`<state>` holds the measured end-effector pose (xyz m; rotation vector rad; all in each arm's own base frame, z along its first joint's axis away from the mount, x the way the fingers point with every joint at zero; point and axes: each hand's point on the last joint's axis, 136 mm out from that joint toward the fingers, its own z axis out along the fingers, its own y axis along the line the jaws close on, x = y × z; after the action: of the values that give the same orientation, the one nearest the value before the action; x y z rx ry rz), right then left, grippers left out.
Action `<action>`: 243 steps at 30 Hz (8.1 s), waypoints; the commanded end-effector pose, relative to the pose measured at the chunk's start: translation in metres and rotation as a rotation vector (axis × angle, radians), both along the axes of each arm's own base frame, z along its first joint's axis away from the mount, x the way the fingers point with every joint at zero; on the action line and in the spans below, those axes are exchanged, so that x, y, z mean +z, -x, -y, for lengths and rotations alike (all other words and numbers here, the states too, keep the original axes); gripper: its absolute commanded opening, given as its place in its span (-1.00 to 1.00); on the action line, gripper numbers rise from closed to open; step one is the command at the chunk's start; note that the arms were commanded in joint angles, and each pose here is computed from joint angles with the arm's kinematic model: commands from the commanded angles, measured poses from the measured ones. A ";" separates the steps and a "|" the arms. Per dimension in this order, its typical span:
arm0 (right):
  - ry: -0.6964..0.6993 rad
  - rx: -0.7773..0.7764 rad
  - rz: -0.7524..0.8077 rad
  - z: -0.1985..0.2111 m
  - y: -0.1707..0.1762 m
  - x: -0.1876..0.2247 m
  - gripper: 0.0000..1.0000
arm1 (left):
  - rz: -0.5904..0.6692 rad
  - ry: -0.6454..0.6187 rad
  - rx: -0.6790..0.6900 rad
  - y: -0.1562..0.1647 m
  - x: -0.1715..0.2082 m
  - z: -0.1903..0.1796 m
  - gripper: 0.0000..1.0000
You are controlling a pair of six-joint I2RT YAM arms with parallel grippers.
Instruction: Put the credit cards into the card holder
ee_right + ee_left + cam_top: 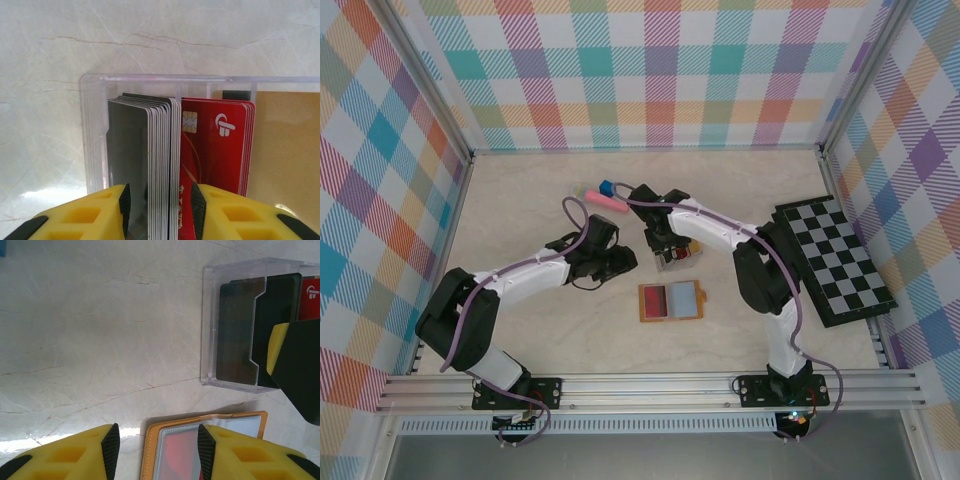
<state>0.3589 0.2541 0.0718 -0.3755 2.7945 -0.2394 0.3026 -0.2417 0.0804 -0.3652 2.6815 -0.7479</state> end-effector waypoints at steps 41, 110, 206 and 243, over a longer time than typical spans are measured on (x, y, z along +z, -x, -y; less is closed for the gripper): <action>-0.003 0.033 0.070 0.006 0.007 0.041 -0.92 | 0.009 0.021 0.022 0.000 0.008 -0.006 -0.05; -0.462 -0.239 -0.215 0.043 0.130 -0.014 -0.54 | 0.017 0.369 -0.123 0.041 0.026 0.064 -1.00; -0.403 -0.430 -0.326 0.074 0.142 -0.090 -0.74 | -0.107 0.235 -0.257 0.082 -0.054 0.108 -1.00; -0.433 -0.453 -0.339 0.069 0.144 -0.086 -0.74 | -0.110 0.233 -0.170 0.070 -0.056 0.116 -0.95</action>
<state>0.2372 0.1791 0.0117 0.3320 3.0175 0.3336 0.2377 -0.3526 0.0371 -0.1943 2.7434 -1.1215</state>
